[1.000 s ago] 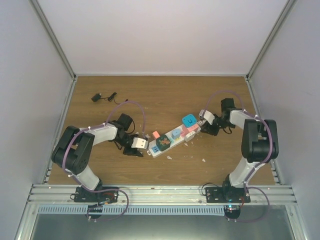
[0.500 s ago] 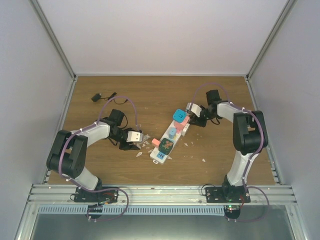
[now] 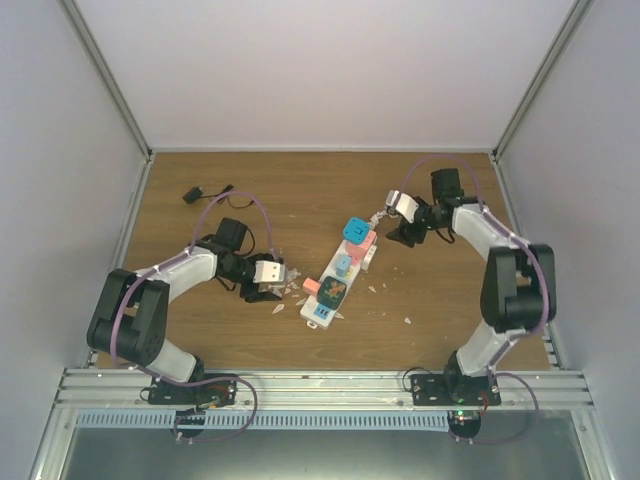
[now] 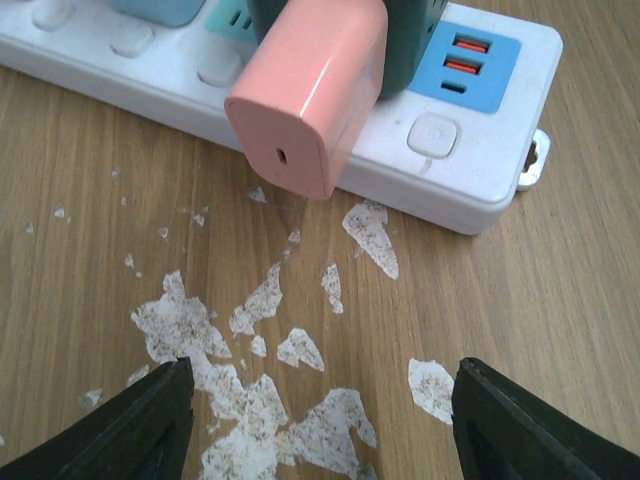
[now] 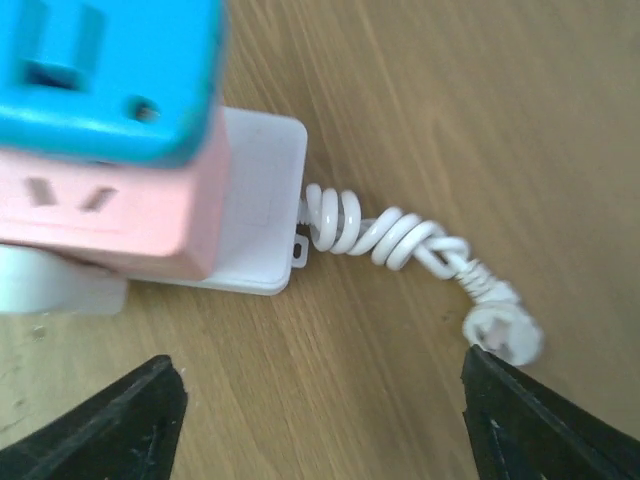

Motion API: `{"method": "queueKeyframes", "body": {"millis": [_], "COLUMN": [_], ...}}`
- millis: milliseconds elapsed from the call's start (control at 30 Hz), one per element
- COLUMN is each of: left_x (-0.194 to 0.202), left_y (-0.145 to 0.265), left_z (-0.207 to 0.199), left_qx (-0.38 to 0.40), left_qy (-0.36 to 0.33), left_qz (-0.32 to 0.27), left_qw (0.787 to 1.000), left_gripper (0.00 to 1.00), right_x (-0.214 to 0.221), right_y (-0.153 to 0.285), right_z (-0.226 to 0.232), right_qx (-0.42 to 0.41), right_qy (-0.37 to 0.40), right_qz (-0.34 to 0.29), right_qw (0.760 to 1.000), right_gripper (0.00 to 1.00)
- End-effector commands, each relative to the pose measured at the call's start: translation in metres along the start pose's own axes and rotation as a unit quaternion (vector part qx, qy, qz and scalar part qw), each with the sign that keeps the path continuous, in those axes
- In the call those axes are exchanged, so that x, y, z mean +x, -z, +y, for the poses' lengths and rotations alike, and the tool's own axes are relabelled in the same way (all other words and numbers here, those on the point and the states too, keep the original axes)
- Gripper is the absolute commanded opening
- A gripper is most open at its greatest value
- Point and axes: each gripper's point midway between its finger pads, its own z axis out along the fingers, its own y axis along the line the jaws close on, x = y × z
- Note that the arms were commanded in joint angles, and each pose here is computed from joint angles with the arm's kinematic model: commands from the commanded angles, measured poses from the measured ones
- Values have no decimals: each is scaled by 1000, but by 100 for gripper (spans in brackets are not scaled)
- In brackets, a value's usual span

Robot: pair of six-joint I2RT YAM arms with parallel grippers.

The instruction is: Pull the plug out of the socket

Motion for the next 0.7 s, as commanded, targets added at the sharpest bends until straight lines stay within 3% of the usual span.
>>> {"method": "queueKeyframes", "body": {"millis": [0, 233, 400, 667], "left_x": [-18, -40, -42, -52], "left_y": [-5, -21, -33, -49], "left_z": [10, 13, 12, 4], "left_qx": [0, 18, 31, 39], "left_qy": [-32, -60, -62, -81], "left_qz": [-23, -32, -26, -22], "left_qw": [999, 998, 997, 996], "left_gripper": [73, 74, 67, 50], "right_x": [-25, -71, -86, -76], "right_y": [42, 58, 45, 25], "right_z": [21, 102, 152, 193], "right_qx": [12, -41, -79, -121], "right_qy": [8, -18, -23, 7], "right_qz": [-27, -72, -79, -59], "right_qw": [1000, 996, 994, 991], "right_gripper": [81, 99, 100, 100]}}
